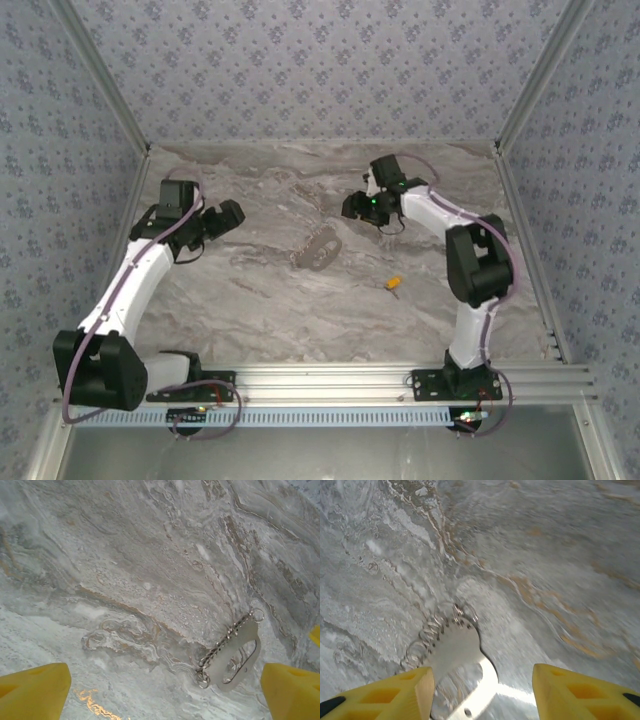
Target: Put the keys on the keyring
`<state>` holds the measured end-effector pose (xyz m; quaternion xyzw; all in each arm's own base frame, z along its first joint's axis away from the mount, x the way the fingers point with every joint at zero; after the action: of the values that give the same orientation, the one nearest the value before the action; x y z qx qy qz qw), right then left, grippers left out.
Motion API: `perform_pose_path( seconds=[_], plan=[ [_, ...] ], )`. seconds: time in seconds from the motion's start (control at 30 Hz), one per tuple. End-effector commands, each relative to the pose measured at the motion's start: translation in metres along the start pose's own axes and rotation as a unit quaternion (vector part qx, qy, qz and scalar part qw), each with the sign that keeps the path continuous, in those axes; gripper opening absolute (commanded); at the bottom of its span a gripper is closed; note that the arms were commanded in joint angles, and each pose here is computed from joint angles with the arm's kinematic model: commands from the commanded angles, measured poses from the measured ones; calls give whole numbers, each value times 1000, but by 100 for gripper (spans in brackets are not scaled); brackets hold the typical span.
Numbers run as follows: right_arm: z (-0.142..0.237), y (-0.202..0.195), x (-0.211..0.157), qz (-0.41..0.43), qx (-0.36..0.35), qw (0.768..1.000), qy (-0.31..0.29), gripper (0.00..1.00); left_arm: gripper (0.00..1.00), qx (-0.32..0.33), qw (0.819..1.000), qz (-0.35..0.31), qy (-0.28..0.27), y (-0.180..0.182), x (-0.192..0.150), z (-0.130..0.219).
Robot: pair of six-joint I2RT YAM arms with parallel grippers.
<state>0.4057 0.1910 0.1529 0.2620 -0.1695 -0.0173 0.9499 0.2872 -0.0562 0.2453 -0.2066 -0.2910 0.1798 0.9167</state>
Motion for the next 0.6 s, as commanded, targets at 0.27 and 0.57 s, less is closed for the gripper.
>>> perform_pose_path(
  seconds=[0.27,0.57],
  plan=[
    [-74,21,29,-11,6,999,43,55,98,-38,999,3,17,-18,10,-5],
    [-93,21,18,-17,27,996,80,55,98,-41,999,-2,23,-19,6,-4]
  ],
)
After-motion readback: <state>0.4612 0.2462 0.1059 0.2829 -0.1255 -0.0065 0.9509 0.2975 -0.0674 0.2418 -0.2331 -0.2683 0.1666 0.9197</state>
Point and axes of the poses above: each hand's point on the last joint's axis, 136 mm out from that joint toward the fingers, its own z axis back along the fingers, its own y axis along the line the jaws close on, x = y × z, the point moved 8 cm from there along z, back along the fingers
